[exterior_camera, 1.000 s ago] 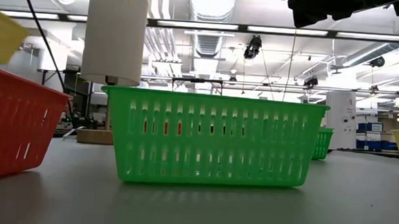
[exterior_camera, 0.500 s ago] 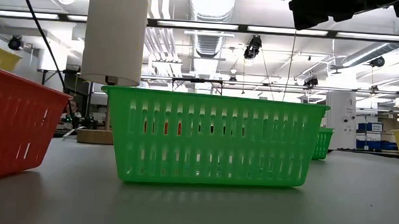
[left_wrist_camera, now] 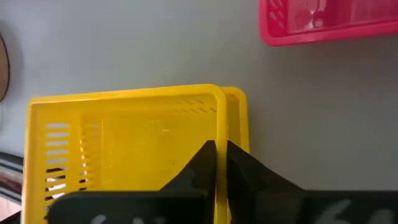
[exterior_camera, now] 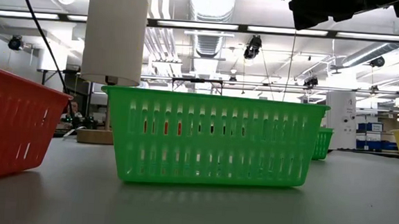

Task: Stack baskets by color
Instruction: Stack the top yellow basket on the left yellow basket, then stack the bottom green basket on the top green basket

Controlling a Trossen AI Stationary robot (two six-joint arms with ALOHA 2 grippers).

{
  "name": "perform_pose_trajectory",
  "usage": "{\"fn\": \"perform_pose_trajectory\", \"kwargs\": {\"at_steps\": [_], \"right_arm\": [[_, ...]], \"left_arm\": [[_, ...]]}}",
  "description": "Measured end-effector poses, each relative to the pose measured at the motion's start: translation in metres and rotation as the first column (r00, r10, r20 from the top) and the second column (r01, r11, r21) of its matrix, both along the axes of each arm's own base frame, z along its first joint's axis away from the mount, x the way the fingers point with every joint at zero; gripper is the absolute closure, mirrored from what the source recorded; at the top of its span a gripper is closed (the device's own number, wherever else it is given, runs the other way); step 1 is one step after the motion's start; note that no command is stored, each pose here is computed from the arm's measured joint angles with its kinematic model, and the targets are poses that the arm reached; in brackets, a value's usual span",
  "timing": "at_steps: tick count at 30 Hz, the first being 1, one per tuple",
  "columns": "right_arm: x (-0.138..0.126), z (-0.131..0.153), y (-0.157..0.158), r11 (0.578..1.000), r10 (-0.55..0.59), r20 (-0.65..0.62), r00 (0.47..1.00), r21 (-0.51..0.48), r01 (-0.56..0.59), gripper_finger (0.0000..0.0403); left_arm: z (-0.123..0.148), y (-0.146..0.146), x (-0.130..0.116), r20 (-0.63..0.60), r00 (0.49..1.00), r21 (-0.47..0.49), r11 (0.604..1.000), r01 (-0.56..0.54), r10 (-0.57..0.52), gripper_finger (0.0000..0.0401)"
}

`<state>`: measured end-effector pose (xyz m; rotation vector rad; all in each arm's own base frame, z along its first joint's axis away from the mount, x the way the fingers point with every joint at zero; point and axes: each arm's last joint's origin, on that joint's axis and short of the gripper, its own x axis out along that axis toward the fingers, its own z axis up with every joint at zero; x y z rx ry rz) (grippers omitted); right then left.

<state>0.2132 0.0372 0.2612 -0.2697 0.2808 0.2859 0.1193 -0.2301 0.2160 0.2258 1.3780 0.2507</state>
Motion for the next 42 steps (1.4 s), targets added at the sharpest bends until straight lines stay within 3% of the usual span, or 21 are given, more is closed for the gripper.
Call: {"fn": "perform_pose_trajectory", "kwargs": {"at_steps": [10, 17, 20, 24, 28, 30, 34, 42], "right_arm": [[0.0, 0.0, 0.0, 1.0, -0.005, -0.005, 1.0, 0.015, 0.005, 0.0394], [-0.001, -0.003, 0.0, 0.998, -0.019, -0.024, 1.0, 0.057, 0.021, 0.0394], [-0.001, -0.004, 0.0, 0.997, -0.026, -0.033, 0.999, 0.078, 0.029, 0.0394], [-0.001, -0.005, 0.0, 0.994, -0.033, -0.041, 0.999, 0.1, 0.037, 0.0394], [-0.001, -0.005, 0.0, 0.992, -0.039, -0.047, 0.998, 0.119, 0.044, 0.0394], [-0.001, -0.005, 0.001, 0.992, -0.034, -0.048, 0.998, 0.122, 0.04, 0.0394], [-0.003, -0.004, 0.01, 0.99, -0.006, -0.043, 0.999, 0.141, 0.012, 0.0394], [-0.006, -0.006, 0.042, 0.989, -0.039, -0.017, 0.999, 0.141, 0.041, 0.0394]], "left_arm": [[0.0, 0.003, -0.002, -0.009, 1.0, 0.014, 1.0, 0.01, -0.01, 0.0313], [0.024, 0.007, 0.01, 0.039, 0.998, -0.078, 0.996, -0.047, 0.05, 0.0302], [0.037, 0.013, 0.025, 0.13, 0.987, -0.093, 0.992, -0.084, 0.095, 0.0302], [0.054, 0.026, 0.053, 0.333, 0.934, -0.05, 0.992, -0.117, 0.127, 0.0304], [0.066, 0.035, 0.079, 0.428, 0.903, -0.067, 0.998, 0.001, 0.028, 0.0315], [0.072, 0.038, 0.089, 0.489, 0.869, -0.06, 0.992, 0.114, -0.07, 0.0324], [0.085, 0.045, 0.103, 0.635, 0.741, -0.004, 0.958, 0.288, -0.221, 0.0343], [0.086, 0.073, 0.107, 0.79, 0.483, 0.209, 0.907, 0.366, -0.377, 0.0369]]}}
